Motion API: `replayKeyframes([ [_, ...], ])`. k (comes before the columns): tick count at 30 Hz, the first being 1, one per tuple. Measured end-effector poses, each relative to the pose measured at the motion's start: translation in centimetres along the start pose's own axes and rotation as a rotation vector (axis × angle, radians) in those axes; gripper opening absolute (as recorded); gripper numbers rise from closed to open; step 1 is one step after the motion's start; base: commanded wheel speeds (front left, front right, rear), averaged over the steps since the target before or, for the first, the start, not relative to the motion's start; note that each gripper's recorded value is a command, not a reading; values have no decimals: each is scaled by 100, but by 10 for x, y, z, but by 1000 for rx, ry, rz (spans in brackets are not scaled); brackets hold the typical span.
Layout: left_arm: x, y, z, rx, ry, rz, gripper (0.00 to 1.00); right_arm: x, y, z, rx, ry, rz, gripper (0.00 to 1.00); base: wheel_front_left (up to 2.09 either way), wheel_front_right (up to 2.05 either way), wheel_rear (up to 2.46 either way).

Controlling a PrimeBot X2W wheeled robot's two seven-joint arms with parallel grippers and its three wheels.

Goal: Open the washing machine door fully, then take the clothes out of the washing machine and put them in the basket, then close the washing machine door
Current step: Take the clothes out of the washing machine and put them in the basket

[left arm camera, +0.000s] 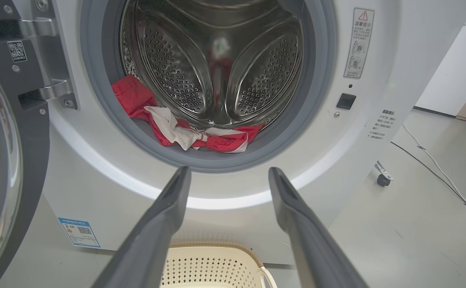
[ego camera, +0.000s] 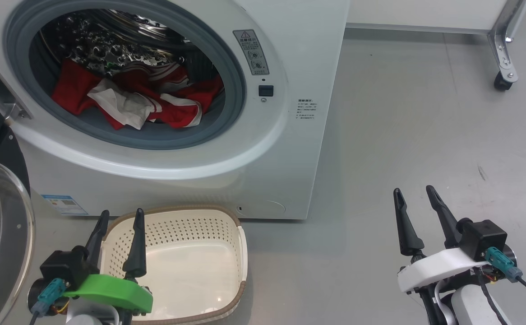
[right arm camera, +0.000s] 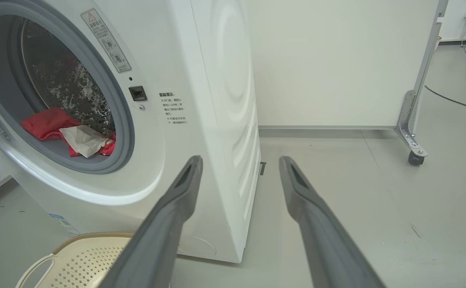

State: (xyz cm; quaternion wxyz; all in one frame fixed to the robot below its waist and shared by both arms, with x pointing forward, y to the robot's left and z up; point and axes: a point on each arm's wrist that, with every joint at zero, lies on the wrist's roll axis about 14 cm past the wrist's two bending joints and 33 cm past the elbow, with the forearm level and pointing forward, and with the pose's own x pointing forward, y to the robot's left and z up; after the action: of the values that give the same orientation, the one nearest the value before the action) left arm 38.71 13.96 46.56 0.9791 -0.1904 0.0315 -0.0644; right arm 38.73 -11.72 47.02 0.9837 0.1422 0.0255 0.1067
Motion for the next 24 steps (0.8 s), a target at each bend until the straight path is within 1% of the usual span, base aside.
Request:
replayKeyframes([
  [24,0,1,-2,15,6,1,100,0,0,0,0,-1,-1,100,0,0,0],
])
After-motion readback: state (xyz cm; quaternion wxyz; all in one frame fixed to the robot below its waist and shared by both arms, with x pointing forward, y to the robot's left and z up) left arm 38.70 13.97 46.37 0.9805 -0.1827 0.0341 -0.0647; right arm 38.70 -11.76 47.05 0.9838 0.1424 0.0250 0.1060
